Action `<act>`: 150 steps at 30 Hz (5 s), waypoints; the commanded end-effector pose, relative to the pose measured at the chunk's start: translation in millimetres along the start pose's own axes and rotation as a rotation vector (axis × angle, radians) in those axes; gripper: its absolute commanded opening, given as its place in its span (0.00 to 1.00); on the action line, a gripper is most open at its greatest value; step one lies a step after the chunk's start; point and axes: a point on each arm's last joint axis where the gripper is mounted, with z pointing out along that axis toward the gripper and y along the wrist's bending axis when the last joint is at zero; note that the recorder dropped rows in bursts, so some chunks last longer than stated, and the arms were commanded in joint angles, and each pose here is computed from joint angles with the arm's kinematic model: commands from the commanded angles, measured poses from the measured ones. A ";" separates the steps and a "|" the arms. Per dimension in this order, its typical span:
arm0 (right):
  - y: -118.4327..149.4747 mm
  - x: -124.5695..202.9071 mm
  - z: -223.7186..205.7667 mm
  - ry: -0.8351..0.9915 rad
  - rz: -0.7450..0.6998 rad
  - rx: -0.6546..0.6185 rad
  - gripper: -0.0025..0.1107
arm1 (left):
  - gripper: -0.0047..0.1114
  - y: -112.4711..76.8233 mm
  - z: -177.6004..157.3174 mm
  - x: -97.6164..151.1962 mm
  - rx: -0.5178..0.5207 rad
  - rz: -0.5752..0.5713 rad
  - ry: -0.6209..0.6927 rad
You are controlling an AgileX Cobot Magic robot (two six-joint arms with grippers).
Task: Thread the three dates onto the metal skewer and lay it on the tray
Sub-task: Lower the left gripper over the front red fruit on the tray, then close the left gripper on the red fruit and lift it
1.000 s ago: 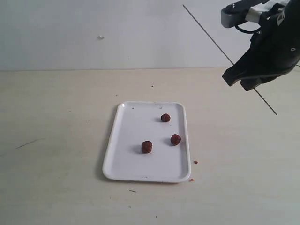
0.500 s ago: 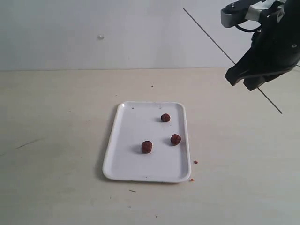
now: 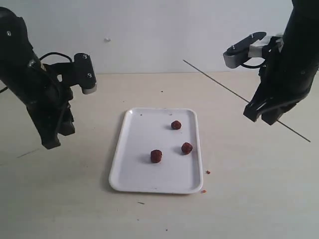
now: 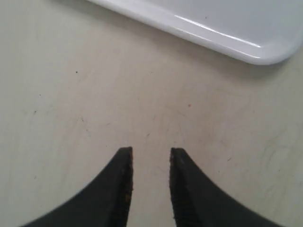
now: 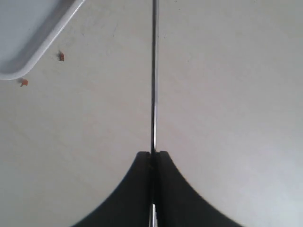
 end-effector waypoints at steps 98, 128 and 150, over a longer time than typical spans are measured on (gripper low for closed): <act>-22.6 -15.2 18.5 0.050 0.075 -0.034 0.02 | 0.40 -45.1 126.0 -131.8 0.163 0.282 -0.111; -21.5 -12.2 18.2 0.083 0.084 -0.045 0.02 | 0.29 -32.2 122.3 -122.0 0.046 0.489 0.013; -8.6 -12.8 22.5 0.069 0.051 -0.174 0.02 | 0.29 -4.9 91.8 -140.6 -0.281 0.646 -0.107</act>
